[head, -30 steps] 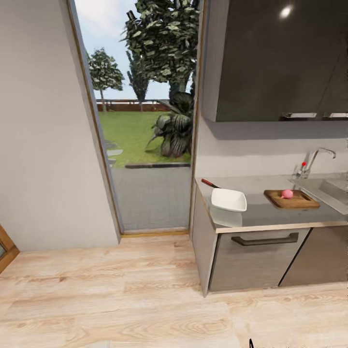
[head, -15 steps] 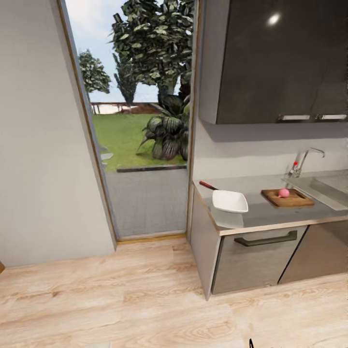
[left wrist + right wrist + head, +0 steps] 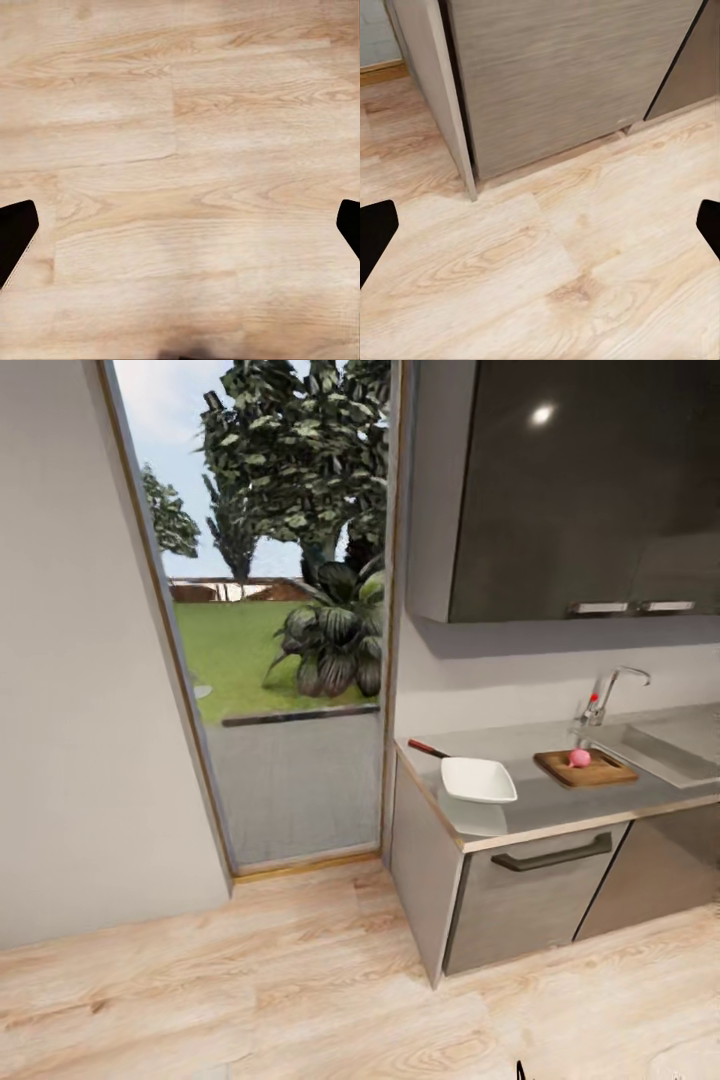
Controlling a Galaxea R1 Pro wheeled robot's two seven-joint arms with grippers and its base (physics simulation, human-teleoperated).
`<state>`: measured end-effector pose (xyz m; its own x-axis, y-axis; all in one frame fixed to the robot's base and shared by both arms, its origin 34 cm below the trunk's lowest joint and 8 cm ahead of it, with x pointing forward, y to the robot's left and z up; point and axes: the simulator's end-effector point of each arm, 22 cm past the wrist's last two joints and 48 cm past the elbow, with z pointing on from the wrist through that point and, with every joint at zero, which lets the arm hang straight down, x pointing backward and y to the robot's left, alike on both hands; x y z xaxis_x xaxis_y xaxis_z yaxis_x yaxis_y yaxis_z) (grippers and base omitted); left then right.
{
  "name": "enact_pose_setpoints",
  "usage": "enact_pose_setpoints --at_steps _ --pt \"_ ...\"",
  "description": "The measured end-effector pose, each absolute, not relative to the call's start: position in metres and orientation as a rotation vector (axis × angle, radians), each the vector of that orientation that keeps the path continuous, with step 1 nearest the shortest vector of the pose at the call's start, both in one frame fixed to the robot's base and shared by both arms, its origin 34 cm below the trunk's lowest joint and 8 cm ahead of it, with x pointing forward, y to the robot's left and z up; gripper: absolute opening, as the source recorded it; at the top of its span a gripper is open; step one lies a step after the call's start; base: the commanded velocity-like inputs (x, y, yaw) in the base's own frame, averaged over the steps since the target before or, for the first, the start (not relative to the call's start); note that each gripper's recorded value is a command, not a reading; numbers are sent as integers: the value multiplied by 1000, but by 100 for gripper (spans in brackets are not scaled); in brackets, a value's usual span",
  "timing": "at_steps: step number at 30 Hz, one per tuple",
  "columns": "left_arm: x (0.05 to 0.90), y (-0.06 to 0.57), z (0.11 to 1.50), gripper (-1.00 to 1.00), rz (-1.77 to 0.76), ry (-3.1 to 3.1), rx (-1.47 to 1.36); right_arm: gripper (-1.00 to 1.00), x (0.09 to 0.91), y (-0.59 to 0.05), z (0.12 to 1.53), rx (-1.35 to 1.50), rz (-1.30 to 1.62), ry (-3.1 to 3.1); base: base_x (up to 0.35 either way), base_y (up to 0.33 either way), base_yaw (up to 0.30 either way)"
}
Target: In the kitchen, take the Vidalia onion out of the sink, dice it on the chopping board with the paring knife, put the diced onion into the bowl on the countertop, then place both the paring knife and the chopping board into the sink.
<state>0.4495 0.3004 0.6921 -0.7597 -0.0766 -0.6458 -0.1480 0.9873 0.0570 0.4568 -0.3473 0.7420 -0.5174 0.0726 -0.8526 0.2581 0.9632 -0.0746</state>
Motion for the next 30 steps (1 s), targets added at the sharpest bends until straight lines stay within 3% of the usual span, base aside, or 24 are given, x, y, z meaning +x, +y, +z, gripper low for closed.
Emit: enact_pose_setpoints --at_steps 30 --pt "455 298 698 100 128 2418 -155 100 462 -347 748 233 -231 2092 94 253 -257"
